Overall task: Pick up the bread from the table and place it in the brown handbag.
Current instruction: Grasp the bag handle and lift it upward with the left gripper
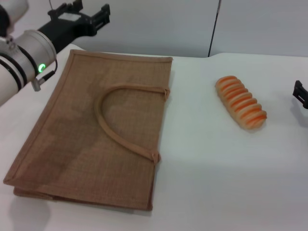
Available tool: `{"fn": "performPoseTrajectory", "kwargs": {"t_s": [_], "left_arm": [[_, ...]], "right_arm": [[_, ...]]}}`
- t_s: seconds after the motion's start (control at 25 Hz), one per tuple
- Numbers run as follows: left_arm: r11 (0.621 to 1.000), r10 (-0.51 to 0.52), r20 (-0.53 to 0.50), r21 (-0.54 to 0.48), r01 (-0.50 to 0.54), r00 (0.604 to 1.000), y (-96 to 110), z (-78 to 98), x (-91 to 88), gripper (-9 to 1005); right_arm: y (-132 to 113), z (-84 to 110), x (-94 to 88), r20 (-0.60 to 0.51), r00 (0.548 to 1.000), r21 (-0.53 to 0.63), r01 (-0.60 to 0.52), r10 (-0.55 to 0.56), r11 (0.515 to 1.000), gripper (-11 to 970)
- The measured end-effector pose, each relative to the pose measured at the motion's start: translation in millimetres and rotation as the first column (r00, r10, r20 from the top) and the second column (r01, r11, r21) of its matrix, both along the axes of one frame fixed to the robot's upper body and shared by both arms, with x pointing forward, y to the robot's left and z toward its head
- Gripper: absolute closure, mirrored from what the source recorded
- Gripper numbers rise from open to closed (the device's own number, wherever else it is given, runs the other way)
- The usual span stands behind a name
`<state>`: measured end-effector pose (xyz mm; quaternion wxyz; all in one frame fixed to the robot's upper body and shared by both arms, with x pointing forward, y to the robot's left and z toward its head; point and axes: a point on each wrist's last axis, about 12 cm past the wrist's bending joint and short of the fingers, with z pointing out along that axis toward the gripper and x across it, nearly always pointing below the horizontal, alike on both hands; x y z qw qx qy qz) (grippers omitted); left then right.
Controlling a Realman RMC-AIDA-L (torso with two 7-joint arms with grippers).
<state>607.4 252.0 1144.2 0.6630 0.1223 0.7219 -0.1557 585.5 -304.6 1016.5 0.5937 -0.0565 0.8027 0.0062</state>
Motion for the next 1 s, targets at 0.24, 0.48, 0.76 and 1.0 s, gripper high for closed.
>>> {"fn": "performPoseTrajectory", "kwargs": {"t_s": [0.24,0.48,0.76,1.0], "left_arm": [[0.997,-0.031,-0.014,0.074,0.032,0.999,-0.6,0.9,-1.4,244],[0.988,0.018,-0.056,0.154,-0.009,0.998,3.7,1.5,-0.1,245],[0.987,0.058,-0.120,0.156,-0.039,0.991,11.4,0.7,3.8,251],[0.990,0.047,-0.203,0.139,-0.019,0.978,14.8,2.5,8.5,257]], "right_arm": [[-0.7,-2.4,-0.7,-0.021,1.000,-0.004,0.005,-0.005,1.000,122],[-1.1,-2.4,-0.3,-0.024,1.000,-0.006,0.005,-0.005,1.000,122],[-0.8,-2.3,0.6,-0.029,1.000,-0.007,0.005,-0.005,1.000,123],[1.0,-1.5,3.0,-0.035,0.999,-0.009,0.002,-0.002,1.000,123]]}}
